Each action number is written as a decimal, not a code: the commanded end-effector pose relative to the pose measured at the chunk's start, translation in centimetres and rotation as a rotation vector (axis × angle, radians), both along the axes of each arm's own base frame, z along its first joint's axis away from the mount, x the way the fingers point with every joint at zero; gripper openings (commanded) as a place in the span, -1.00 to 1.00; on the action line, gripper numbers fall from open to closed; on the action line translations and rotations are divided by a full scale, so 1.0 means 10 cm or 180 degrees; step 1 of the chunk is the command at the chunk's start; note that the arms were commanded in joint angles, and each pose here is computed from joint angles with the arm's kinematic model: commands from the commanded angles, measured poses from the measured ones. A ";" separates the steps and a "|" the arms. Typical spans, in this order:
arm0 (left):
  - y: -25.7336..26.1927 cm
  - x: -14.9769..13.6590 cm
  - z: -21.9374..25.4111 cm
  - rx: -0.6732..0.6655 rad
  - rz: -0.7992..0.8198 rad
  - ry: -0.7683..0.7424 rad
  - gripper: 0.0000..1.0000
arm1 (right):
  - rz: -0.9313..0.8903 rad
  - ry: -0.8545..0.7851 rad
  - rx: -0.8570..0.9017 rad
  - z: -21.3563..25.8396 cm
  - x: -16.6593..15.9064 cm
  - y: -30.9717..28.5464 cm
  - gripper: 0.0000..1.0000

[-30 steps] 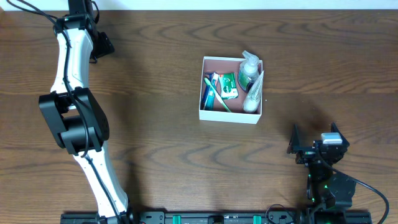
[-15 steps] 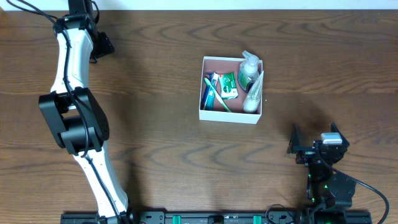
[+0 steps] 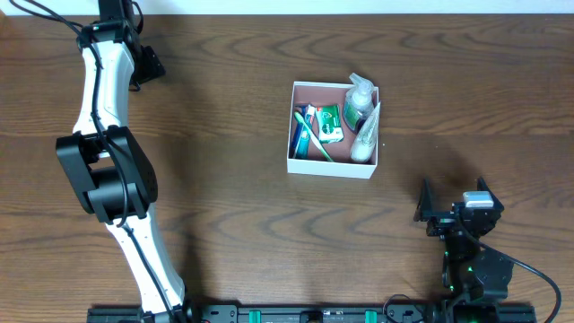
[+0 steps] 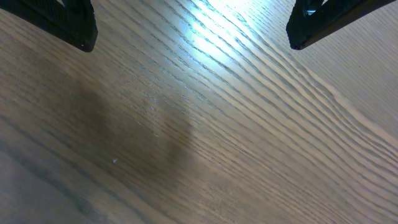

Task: Pack container

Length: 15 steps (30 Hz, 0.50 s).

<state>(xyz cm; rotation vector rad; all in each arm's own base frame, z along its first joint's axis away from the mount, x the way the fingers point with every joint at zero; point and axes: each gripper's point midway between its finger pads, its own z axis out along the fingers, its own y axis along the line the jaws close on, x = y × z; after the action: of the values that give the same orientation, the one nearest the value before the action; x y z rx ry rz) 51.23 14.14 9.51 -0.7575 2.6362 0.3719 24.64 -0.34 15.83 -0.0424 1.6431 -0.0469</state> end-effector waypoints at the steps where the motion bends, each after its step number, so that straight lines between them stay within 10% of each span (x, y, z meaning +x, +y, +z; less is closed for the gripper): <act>1: 0.04 0.03 0.27 0.0066 0.0028 -0.0171 0.96 | 0.0038 -0.0006 0.0041 -0.01 0.00 0.03 0.98; 15: 0.02 -0.01 0.25 0.0041 0.0018 -0.0115 0.96 | 0.0038 -0.0006 0.0041 -0.01 0.00 0.03 0.98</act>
<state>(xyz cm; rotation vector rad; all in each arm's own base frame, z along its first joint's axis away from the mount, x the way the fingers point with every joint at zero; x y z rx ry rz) 51.12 14.12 9.47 -0.7578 2.6411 0.3731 24.64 -0.34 15.83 -0.0424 1.6431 -0.0469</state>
